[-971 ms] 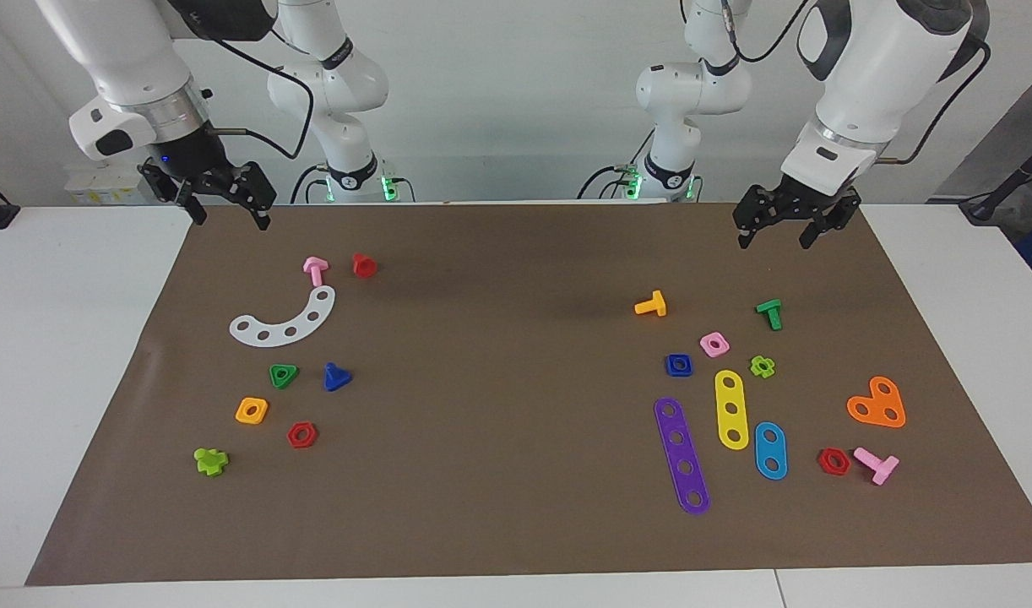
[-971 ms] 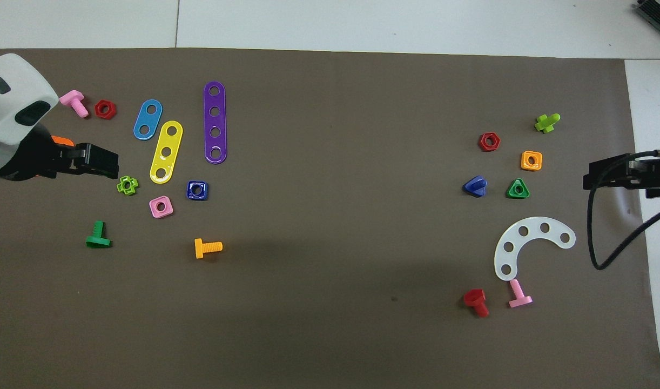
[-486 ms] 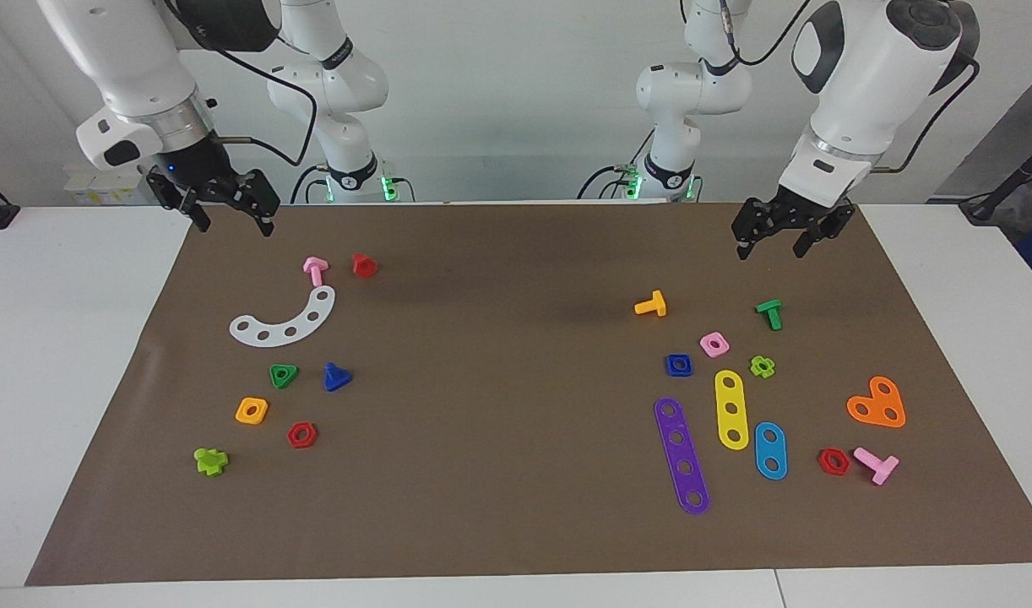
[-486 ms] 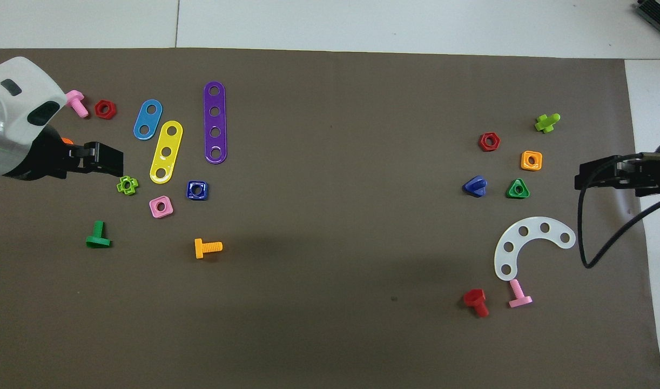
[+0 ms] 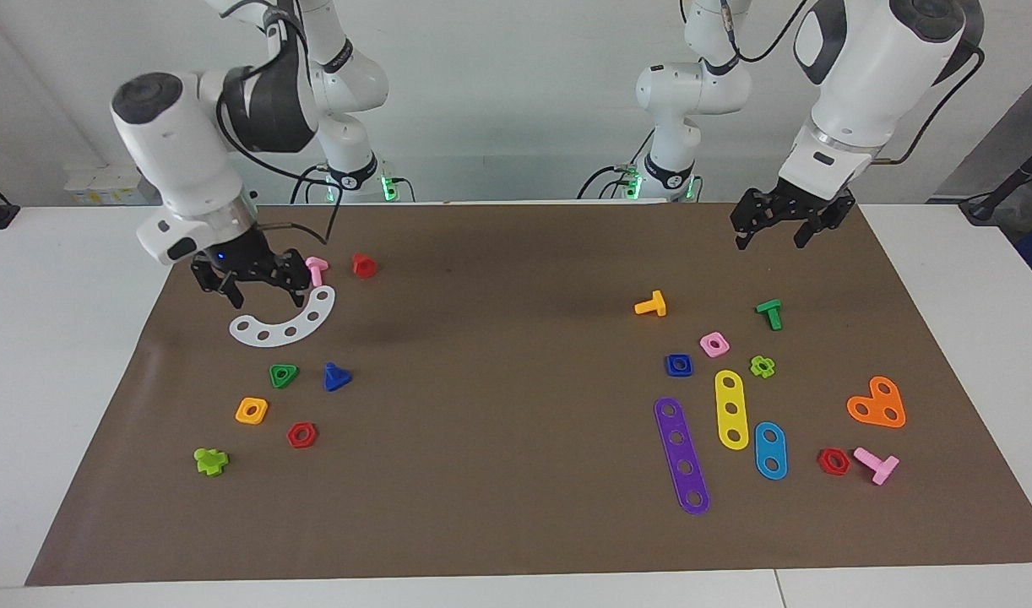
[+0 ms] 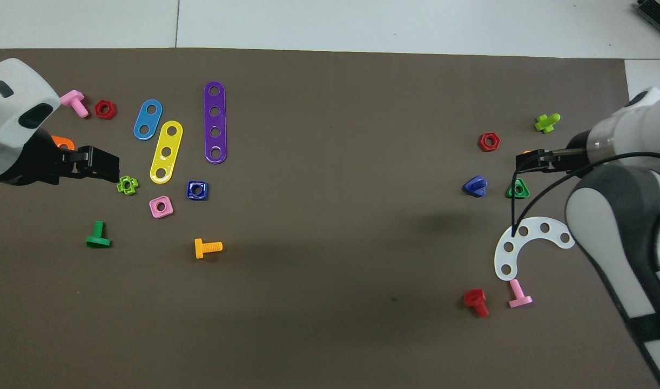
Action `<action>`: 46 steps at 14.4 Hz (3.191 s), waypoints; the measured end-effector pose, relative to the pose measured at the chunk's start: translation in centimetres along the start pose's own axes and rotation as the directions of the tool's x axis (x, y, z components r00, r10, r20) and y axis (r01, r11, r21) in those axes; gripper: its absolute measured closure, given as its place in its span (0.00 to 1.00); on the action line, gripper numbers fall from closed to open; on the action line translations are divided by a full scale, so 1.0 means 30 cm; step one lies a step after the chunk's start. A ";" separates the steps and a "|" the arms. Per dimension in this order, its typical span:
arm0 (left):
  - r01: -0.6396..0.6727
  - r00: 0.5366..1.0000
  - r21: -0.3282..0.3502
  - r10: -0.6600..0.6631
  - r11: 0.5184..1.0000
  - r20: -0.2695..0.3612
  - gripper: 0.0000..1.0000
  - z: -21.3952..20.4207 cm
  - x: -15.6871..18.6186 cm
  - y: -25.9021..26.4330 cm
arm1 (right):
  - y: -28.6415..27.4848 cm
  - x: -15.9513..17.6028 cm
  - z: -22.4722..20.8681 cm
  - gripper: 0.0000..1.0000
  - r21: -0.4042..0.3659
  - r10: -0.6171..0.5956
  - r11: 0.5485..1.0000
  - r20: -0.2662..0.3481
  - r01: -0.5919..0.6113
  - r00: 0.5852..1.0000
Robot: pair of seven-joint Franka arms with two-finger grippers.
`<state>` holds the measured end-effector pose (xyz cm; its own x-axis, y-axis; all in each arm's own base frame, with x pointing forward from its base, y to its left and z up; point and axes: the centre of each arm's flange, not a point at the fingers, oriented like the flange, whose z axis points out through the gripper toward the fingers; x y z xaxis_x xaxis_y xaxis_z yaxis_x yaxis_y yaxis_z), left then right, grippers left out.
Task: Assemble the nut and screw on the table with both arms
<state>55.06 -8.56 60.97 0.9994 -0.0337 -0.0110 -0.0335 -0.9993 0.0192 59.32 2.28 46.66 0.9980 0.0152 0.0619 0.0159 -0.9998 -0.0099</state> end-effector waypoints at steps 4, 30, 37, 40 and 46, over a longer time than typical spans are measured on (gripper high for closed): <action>-0.004 1.000 0.001 0.004 1.000 0.019 0.06 0.034 0.002 0.007 | -0.065 0.018 0.302 0.01 -0.011 -0.064 0.998 -0.003 0.064 0.998; -0.223 0.975 -0.015 0.223 0.975 0.007 0.19 1.010 0.123 0.193 | -0.076 -0.059 0.522 0.81 -0.010 -0.152 0.988 -0.004 0.152 0.988; -0.177 0.983 -0.014 0.177 0.984 0.038 0.25 1.061 0.089 0.183 | -0.106 0.006 0.395 0.81 0.014 -0.053 0.998 -0.034 0.054 0.998; -0.157 0.987 -0.014 0.158 0.987 0.031 0.26 1.061 0.090 0.187 | -0.265 0.071 0.188 0.81 0.033 0.024 0.999 -0.045 -0.022 0.999; -0.151 0.988 -0.013 0.151 0.988 0.024 0.43 1.059 0.092 0.184 | -0.856 0.022 0.137 0.81 0.089 0.130 0.988 -0.078 -0.123 0.988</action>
<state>57.26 -14.76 29.29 0.9822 -0.1850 -0.0317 -0.1839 -0.9824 0.0339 59.82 28.00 42.84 0.9836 -0.1162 0.1378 -0.1020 -0.9891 -0.1064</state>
